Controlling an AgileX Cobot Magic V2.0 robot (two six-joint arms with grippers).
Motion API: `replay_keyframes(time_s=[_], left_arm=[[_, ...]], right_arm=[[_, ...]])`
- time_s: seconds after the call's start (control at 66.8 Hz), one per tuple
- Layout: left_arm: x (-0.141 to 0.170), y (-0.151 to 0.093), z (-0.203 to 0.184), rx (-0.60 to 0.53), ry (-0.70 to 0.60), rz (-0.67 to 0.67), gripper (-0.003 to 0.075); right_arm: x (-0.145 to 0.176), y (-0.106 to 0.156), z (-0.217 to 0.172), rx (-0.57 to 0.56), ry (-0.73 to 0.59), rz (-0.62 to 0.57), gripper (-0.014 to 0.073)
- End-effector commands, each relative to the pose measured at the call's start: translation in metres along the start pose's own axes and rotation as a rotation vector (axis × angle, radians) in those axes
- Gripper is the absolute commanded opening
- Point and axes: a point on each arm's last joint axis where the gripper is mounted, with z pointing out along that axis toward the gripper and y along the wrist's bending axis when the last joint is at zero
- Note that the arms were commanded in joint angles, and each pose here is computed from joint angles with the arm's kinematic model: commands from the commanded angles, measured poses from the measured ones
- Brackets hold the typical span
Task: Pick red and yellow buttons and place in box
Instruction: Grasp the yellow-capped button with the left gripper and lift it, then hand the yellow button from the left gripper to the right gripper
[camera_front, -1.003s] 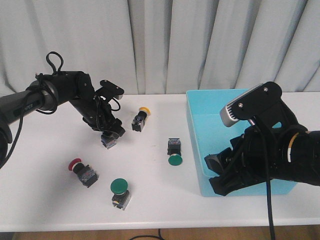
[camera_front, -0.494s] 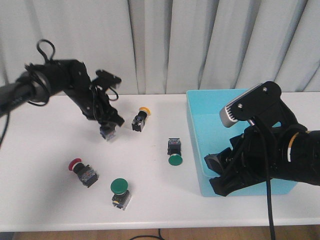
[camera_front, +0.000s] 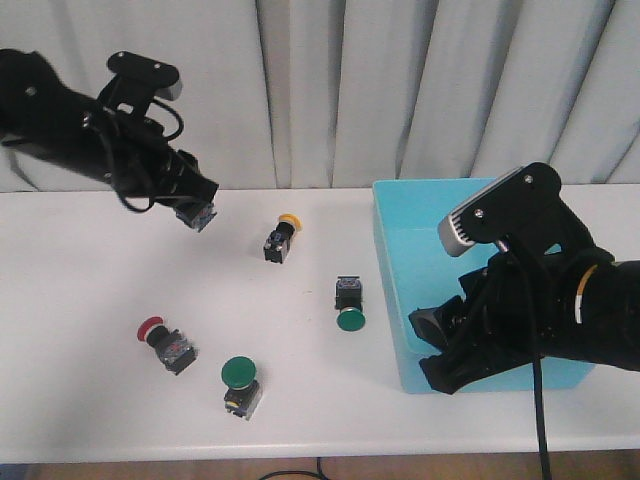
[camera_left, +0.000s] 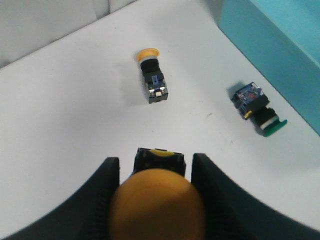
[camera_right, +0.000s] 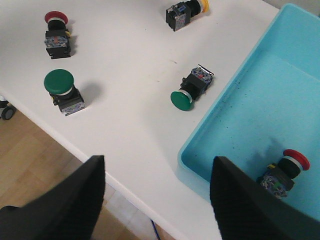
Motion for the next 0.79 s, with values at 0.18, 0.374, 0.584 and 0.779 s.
replay_keyframes(time_s=[0.18, 0.374, 0.584, 0.779], left_arm=[[0.061, -0.030, -0.071, 0.015, -0.204, 0.060, 0.0164], [0.091, -0.049, -0.083, 0.111, -0.254, 0.189, 0.0164], [0.093, -0.070, -0.079, 0.346, -0.324, 0.413, 0.0164], [0.093, -0.090, -0.078, 0.599, -0.478, 0.657, 0.0164]], right_arm=[[-0.013, -0.001, -0.010, 0.016, -0.108, -0.024, 0.0456], [-0.012, -0.001, -0.010, 0.013, -0.097, -0.022, 0.0456], [-0.010, 0.000, -0.009, 0.007, -0.064, -0.050, 0.0456], [-0.004, 0.008, -0.010, -0.084, -0.008, -0.162, 0.0456]])
